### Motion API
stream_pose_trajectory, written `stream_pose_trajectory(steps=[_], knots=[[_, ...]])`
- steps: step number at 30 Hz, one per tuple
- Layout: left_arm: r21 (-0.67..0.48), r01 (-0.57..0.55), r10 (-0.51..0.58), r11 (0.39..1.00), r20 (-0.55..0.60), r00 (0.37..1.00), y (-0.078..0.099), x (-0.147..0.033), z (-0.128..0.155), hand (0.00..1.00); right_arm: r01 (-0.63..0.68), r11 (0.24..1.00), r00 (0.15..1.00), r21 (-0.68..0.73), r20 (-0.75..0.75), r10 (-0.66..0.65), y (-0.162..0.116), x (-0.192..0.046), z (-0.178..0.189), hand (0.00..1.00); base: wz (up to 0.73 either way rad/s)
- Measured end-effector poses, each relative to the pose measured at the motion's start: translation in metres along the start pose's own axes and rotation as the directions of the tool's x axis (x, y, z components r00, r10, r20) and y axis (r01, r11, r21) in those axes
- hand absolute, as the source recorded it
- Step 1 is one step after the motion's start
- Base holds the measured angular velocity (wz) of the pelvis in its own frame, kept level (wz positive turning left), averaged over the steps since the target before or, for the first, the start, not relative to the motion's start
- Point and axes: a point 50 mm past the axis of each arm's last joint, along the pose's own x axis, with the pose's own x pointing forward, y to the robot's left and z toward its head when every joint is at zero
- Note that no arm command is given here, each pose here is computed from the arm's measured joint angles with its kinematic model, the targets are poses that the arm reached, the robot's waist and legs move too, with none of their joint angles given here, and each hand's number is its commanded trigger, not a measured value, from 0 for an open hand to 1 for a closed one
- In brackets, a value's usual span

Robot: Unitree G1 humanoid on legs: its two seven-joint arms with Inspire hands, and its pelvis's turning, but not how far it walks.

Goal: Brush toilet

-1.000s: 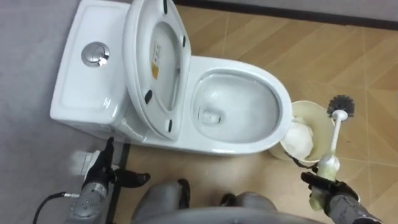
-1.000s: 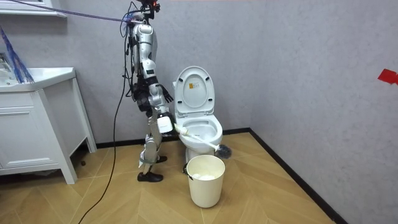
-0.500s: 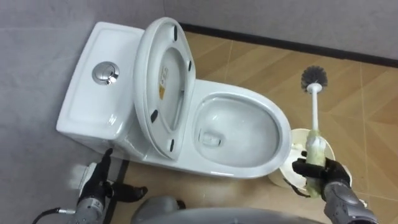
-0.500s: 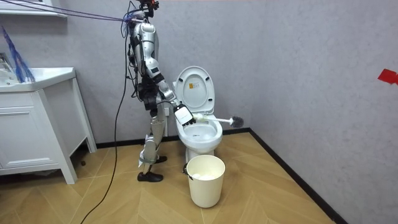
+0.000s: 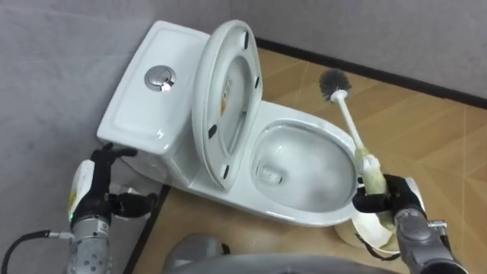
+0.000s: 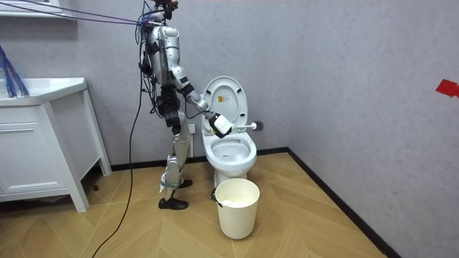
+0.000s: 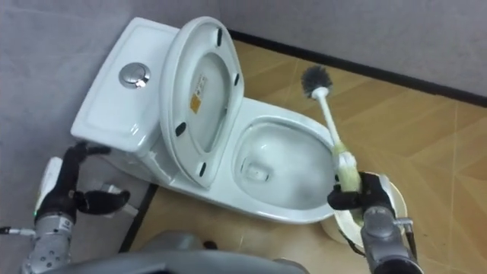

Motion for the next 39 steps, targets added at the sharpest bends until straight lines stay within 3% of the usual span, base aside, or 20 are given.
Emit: stream_pose_trajectory(steps=[4, 12, 25, 31, 39], knots=[[0.010, -0.018, 0.016, 1.000, 0.167, 0.986, 0.004, 0.006, 0.025, 0.00, -0.041, 0.991, 0.999, -0.129, 0.012, 0.042, 0.003, 0.000, 0.000, 1.00, 0.06], [0.074, -0.002, -0.018, 0.997, 0.267, 0.964, 0.002, 0.015, 0.045, 0.00, -0.129, 0.957, 0.992, -0.261, -0.042, 0.122, 0.002, -0.001, -0.011, 1.00, 0.00], [0.128, 0.026, -0.065, 0.991, 0.304, 0.950, 0.001, 0.019, 0.053, 0.00, -0.206, 0.909, 0.976, -0.363, -0.139, 0.166, -0.005, 0.000, -0.023, 1.00, -0.01], [0.203, 0.078, -0.134, 0.976, 0.280, 0.951, -0.014, 0.025, 0.047, 0.00, -0.230, 0.865, 0.963, -0.446, -0.231, 0.137, -0.018, -0.002, -0.038, 1.00, -0.04], [0.282, 0.080, -0.171, 0.956, 0.316, 0.933, -0.021, 0.032, 0.048, 0.00, -0.164, 0.859, 0.979, -0.485, -0.186, 0.082, -0.037, 0.008, -0.017, 1.00, 0.01]])
